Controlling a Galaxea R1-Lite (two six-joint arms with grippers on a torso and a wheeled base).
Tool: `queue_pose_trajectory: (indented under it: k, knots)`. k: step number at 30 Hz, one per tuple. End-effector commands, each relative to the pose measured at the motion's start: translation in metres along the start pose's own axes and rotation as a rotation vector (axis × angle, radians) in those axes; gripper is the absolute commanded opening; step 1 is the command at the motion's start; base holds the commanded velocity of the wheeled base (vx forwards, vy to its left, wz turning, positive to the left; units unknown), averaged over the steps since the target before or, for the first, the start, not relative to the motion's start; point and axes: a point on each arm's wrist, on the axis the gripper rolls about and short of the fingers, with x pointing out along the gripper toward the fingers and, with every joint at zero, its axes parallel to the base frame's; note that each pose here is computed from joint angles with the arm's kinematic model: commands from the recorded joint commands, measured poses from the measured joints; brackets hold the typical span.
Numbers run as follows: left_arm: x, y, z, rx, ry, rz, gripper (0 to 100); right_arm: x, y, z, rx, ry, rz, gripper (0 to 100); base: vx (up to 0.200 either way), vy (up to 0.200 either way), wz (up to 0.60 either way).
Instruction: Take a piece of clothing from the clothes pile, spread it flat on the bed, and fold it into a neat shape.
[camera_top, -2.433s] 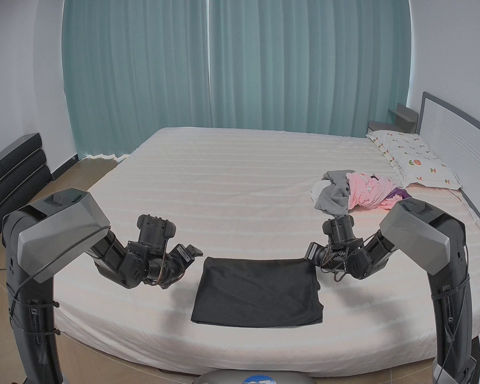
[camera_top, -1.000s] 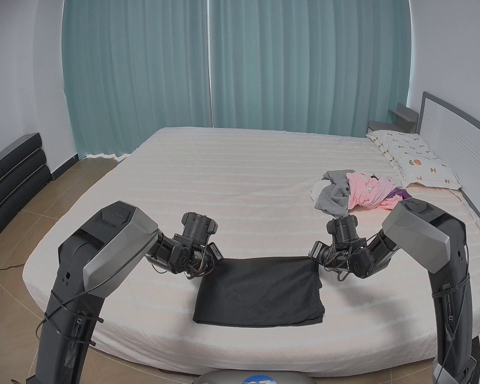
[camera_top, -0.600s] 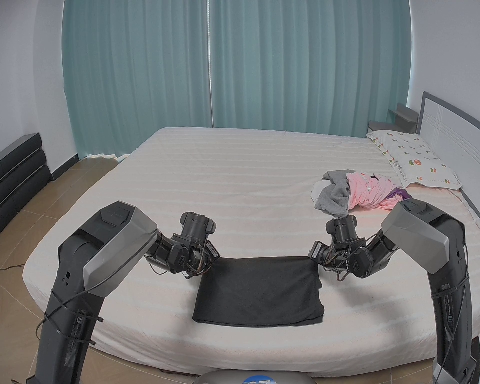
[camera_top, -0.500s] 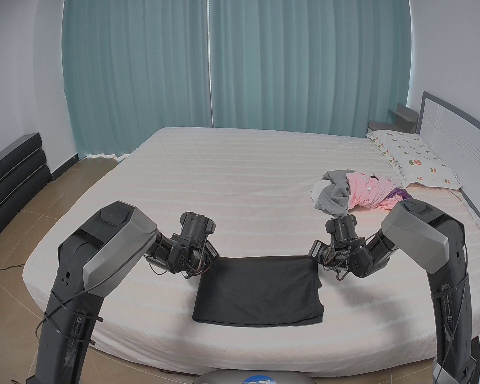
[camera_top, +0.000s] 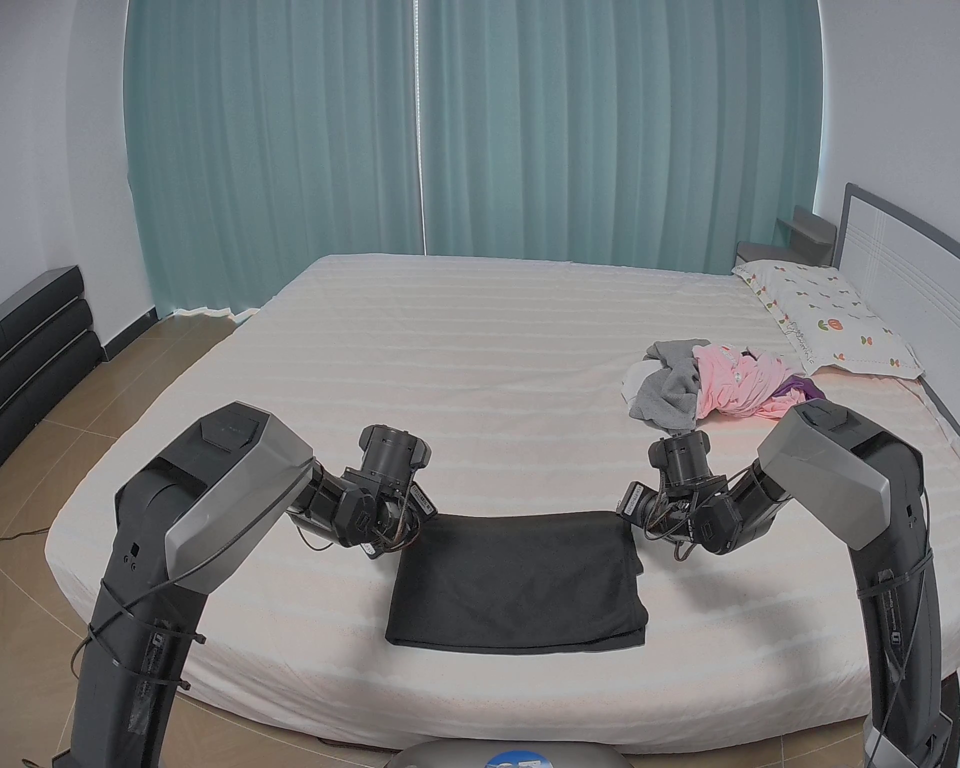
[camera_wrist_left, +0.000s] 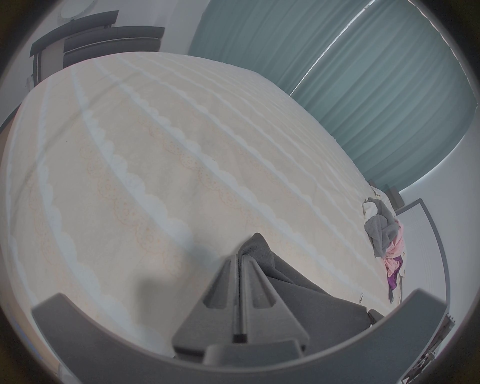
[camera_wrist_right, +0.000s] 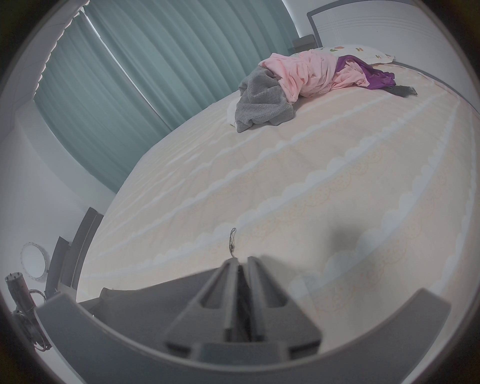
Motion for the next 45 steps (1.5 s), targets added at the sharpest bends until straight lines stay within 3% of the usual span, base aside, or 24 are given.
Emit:
queue_pose_trajectory:
  k: [1, 2, 8, 16, 19, 20, 24, 35, 45]
  knots:
    - [-0.003, -0.001, 0.001, -0.002, 0.001, -0.004, 0, 0.001, -0.001, -0.002, -0.001, 0.005, -0.002, 100, 0.0, 0.0, 0.0]
    - [-0.003, -0.001, 0.001, -0.004, 0.004, -0.008, 100, 0.0, -0.001, -0.002, 0.001, 0.003, 0.001, 100, 0.0, 0.0, 0.0]
    - [-0.008, -0.002, 0.006, -0.025, 0.006, -0.022, 100, -0.019, 0.005, 0.007, 0.058, 0.002, 0.037, 100, 0.0, 0.0, 0.0]
    - [-0.048, 0.01, 0.013, -0.061, 0.119, -0.096, 100, -0.063, -0.006, 0.006, 0.085, 0.045, 0.11, 100, 0.0, 0.0, 0.0]
    - [-0.068, 0.024, 0.006, -0.041, 0.141, -0.186, 100, -0.081, -0.017, -0.004, 0.089, 0.026, 0.145, 100, 0.0, 0.0, 0.0]
    - [-0.075, 0.034, -0.001, 0.01, 0.16, -0.232, 100, -0.089, -0.022, -0.01, 0.096, 0.016, 0.162, 100, 0.0, 0.0, 0.0]
    - [-0.075, 0.047, -0.014, 0.14, 0.178, -0.282, 100, -0.098, -0.029, -0.024, 0.107, 0.029, 0.192, 100, 0.0, 0.0, 0.0]
    - [-0.055, 0.047, -0.041, 0.277, 0.163, -0.225, 100, -0.098, -0.028, -0.035, 0.15, 0.064, 0.23, 100, 0.0, 0.0, 0.0]
    - [-0.048, 0.045, -0.043, 0.279, 0.132, -0.197, 100, -0.102, -0.026, -0.037, 0.147, 0.068, 0.237, 100, 0.0, 0.0, 0.0]
